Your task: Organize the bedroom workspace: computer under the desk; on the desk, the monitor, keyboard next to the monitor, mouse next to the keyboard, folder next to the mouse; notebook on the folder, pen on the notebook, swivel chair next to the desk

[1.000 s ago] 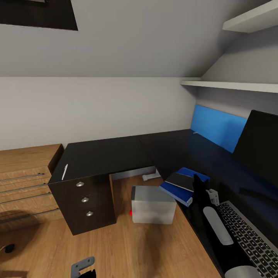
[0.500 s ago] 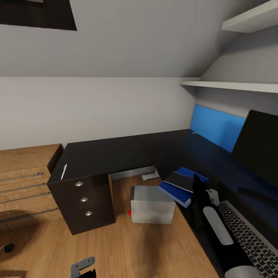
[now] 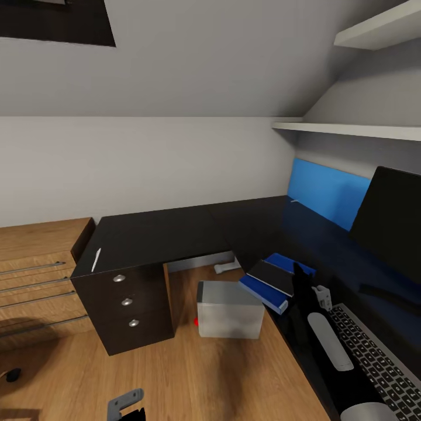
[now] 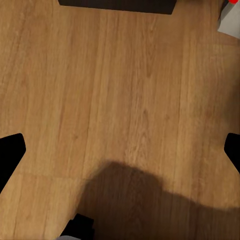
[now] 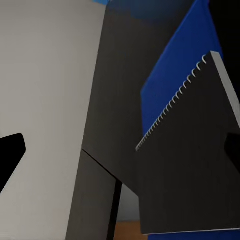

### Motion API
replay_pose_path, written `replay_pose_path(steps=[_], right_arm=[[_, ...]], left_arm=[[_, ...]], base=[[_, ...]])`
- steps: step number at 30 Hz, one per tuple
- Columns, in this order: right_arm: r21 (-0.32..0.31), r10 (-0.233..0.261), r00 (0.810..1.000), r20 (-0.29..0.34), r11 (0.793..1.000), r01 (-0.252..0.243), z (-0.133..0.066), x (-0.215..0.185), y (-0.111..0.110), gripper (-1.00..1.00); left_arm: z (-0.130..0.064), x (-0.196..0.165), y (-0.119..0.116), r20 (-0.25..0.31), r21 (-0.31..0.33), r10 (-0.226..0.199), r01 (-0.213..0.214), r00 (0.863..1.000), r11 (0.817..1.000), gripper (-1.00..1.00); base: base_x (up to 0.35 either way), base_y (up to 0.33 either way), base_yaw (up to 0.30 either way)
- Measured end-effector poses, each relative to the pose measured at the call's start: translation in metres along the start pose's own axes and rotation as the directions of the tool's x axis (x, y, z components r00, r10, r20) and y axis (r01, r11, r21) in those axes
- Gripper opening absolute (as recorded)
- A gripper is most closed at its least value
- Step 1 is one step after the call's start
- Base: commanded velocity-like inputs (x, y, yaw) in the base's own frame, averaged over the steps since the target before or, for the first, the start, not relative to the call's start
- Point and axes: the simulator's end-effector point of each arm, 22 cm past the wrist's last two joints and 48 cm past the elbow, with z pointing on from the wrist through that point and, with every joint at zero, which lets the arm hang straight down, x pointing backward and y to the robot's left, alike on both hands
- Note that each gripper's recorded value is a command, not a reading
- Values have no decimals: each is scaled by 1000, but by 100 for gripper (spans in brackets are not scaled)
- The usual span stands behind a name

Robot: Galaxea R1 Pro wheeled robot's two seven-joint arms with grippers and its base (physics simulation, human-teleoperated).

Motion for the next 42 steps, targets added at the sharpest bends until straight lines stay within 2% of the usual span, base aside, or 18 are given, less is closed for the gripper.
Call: replay_pose_path(steps=[7, 22, 27, 30, 35, 36, 38, 40, 42], right_arm=[[-56, 18, 1000, 9, 998, -17, -3, -4, 27, 100], [-74, 17, 1000, 7, 997, -17, -6, -3, 36, 100], [-84, 5, 1000, -23, 996, -7, -10, 16, 42, 100], [-101, -26, 998, -48, 995, 21, -15, 38, 49, 100], [-139, -100, 995, -16, 985, 97, -25, 59, 64, 100], [-169, -167, 986, -5, 972, 164, -34, 85, 75, 100], [-168, -200, 980, -17, 967, 194, -38, 102, 74, 100], [-153, -291, 955, -62, 948, 279, -46, 141, 60, 100], [-155, -348, 933, -89, 930, 332, -53, 165, 53, 100]], left_arm=[[0, 1, 0, -2, -1, -1, 1, 1000, 1000, 100], [6, 8, 18, -15, -39, 17, -18, 1000, 999, 100], [12, 24, 31, -47, -70, 31, -34, 998, 997, 100], [15, 31, 40, -54, -89, 31, -36, 998, 995, 100], [21, 31, 57, -1, -134, 32, -32, 999, 991, 100], [22, 24, 61, 53, -145, 51, -43, 997, 988, 100], [22, 23, 61, 63, -144, 56, -47, 996, 988, 100], [23, 25, 61, 65, -144, 65, -55, 996, 988, 100], [24, 27, 61, 65, -143, 69, -59, 996, 988, 100]], base=[[0, 0, 2], [0, 0, 215], [0, 0, 255], [0, 0, 257], [0, 0, 260], [0, 0, 260], [0, 0, 261], [0, 0, 263], [0, 0, 268]])
